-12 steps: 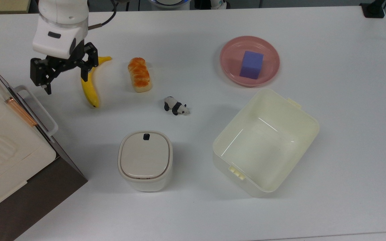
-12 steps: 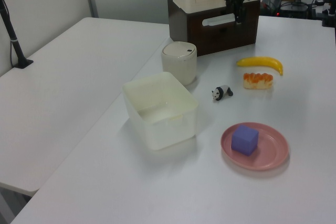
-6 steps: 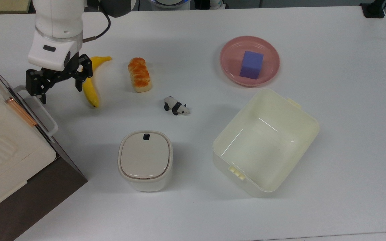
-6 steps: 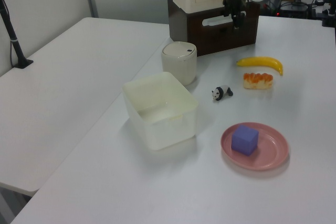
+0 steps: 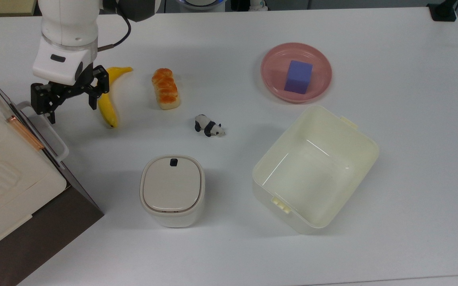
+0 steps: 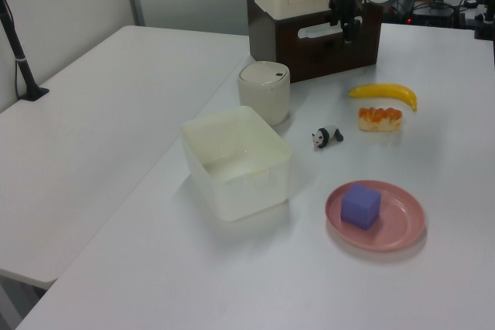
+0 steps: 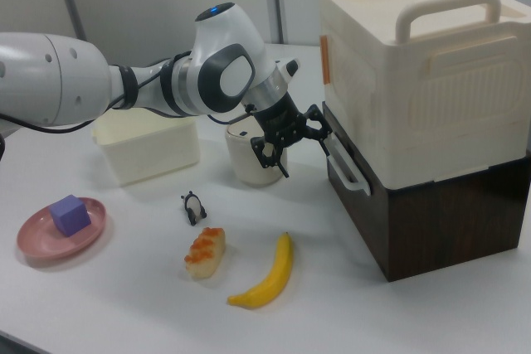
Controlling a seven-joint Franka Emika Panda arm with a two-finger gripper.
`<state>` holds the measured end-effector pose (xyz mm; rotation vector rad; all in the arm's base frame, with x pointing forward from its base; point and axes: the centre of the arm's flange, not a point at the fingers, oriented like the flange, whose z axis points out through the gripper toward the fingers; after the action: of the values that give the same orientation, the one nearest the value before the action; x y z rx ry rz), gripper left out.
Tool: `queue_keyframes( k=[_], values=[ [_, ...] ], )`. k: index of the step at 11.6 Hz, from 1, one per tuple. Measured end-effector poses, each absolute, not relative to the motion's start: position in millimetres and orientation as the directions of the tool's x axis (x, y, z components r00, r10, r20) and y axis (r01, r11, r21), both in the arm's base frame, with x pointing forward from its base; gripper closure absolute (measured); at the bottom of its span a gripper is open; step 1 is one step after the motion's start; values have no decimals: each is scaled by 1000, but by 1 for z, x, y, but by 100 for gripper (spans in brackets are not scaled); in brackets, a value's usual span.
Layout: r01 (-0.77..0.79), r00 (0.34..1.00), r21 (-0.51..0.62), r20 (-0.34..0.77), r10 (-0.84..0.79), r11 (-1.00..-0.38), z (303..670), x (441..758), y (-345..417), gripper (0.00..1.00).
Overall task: Slide the drawer open
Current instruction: 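Lower the gripper and hook it onto the drawer handle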
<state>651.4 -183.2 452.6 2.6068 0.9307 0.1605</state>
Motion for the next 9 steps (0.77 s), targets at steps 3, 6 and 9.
queue_keyframes(
  k=[3,6,9],
  values=[
    [605,761,402,-38,647,-688,449,654,-184,4],
    [609,748,435,-39,662,-663,439,659,-192,6],
    [601,752,450,-37,658,-661,437,658,-203,11]
  ],
)
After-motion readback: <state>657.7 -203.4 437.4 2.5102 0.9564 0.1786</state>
